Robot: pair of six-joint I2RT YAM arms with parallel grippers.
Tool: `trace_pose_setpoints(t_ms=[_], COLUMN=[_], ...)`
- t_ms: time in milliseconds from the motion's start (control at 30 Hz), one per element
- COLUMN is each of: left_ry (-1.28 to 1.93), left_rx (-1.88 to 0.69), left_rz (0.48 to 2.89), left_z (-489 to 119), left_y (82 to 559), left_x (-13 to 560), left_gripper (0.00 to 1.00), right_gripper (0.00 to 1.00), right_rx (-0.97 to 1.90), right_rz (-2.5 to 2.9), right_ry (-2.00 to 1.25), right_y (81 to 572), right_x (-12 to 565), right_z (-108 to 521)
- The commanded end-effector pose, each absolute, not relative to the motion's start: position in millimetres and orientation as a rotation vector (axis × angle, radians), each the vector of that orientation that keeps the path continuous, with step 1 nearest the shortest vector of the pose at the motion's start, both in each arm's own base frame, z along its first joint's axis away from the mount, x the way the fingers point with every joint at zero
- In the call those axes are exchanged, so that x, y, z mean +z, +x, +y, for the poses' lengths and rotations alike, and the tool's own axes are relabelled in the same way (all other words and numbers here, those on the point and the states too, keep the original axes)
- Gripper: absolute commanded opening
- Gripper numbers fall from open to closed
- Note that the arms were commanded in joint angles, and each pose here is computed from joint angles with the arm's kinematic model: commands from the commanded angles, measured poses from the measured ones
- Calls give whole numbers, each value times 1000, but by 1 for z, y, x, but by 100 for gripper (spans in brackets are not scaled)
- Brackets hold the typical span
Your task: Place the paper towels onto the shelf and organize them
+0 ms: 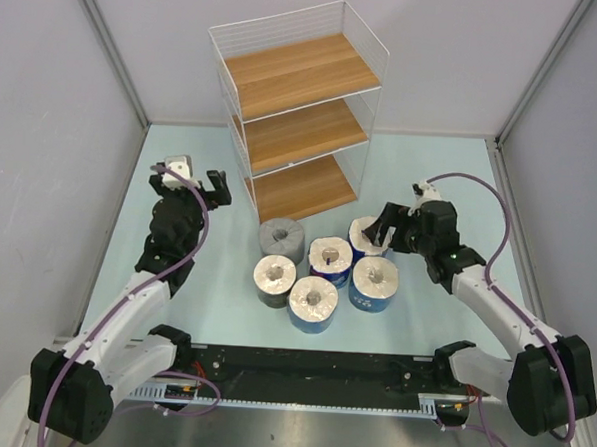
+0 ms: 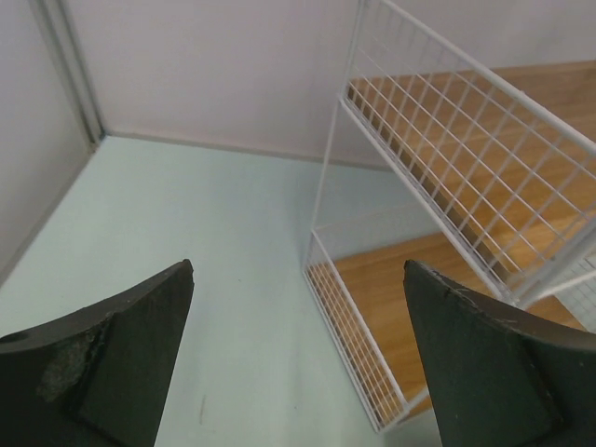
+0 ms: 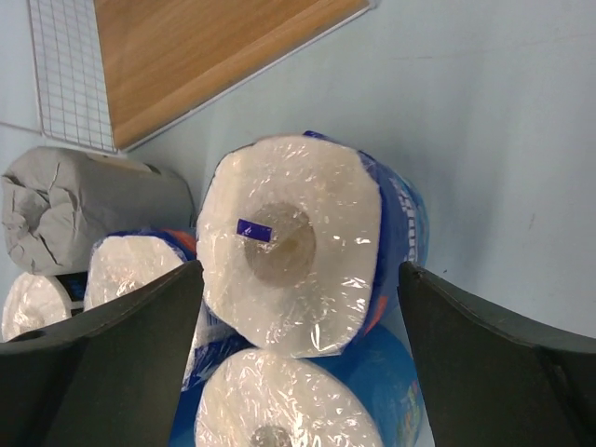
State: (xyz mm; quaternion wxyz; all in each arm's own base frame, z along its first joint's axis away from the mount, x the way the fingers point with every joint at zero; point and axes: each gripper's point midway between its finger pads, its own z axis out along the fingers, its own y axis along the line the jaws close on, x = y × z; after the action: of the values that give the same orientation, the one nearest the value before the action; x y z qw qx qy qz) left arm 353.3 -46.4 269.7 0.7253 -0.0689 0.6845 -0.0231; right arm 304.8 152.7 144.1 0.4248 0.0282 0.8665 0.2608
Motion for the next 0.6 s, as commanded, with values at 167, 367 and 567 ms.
trace_pose_setpoints(t_ms=[167,367,567], left_ry=[-96,-75,-56], left_rx=[-181,-211,-238], left_rz=[1515,1520,1516], left_z=[-65,-71,-76], left_y=[336,336,335], left_x=[290,292,295], left_gripper=[100,100,100], right_gripper=[84,82,79], right_rx=[457,387,306], right_rz=[2177,2185,2246], right_ry=[91,128,148], right_y=[320,326,326], right_x=[151,150,134], right_z=[156,151,145])
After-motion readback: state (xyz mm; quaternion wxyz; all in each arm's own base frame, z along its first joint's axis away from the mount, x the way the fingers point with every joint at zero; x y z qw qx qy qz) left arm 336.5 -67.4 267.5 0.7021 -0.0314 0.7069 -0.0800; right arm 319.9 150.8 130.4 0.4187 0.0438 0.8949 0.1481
